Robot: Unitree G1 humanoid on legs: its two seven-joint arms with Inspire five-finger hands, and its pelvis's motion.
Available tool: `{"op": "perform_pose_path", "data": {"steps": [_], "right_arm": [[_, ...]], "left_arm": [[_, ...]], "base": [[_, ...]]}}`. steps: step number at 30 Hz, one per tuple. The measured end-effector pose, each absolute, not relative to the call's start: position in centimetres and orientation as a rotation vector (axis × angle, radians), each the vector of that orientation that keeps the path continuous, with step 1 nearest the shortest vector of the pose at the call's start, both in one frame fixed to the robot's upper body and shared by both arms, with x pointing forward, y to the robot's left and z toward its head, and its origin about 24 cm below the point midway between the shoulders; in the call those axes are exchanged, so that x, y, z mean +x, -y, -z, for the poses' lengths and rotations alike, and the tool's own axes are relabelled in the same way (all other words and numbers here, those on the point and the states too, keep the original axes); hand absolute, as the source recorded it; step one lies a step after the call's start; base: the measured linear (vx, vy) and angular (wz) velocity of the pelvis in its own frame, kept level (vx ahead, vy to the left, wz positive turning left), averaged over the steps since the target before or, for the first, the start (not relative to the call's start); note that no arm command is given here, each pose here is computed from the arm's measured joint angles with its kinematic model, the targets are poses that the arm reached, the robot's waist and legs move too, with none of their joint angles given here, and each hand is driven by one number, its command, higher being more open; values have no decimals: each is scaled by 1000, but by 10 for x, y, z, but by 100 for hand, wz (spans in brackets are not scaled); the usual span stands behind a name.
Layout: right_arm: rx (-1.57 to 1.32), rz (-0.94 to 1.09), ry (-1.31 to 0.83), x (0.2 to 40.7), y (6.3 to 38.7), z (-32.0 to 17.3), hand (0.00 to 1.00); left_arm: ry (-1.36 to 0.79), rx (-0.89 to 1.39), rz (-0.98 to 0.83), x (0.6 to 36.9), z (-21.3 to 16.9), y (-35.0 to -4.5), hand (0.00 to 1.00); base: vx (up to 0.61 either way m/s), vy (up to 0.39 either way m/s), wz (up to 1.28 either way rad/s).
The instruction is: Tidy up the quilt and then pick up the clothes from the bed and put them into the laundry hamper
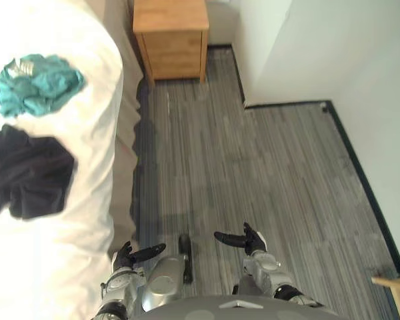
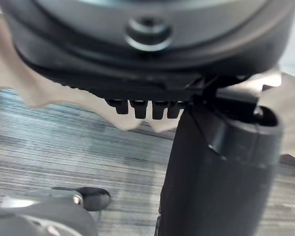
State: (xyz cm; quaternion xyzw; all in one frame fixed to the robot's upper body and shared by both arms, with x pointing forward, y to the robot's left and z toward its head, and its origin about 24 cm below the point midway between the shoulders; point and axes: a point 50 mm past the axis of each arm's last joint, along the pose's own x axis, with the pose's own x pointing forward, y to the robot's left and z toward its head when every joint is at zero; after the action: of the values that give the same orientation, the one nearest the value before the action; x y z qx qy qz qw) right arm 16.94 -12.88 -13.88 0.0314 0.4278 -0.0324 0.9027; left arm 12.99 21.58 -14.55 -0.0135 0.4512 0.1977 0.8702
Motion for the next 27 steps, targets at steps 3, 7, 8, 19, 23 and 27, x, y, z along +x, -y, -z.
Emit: {"op": "perform_pose_path", "data": {"steps": [3,7,8,19,23,27], "right_arm": [[48,38,-817,186,127,129,100],[53,43,-780,195,127,124,100],[54,45,-773,195,128,123,100],[-189,48,-822,192,166,127,100],[-274,29,-871,188,174,131,100],[-277,71,-915,180,179,136,100]], "left_arm": [[-930,-27,-366,138,145,-205,100],[-916,-48,-315,147,144,-187,100],[-911,-53,-309,148,143,-185,100],[-921,-46,-182,154,145,-148,100],[-894,-71,-220,157,142,-152,100],[-823,-123,-276,165,135,-158,100]], "base": [[562,10,32],[490,-178,42],[463,-269,54],[500,-400,46],[463,-110,-16],[380,8,7]]}}
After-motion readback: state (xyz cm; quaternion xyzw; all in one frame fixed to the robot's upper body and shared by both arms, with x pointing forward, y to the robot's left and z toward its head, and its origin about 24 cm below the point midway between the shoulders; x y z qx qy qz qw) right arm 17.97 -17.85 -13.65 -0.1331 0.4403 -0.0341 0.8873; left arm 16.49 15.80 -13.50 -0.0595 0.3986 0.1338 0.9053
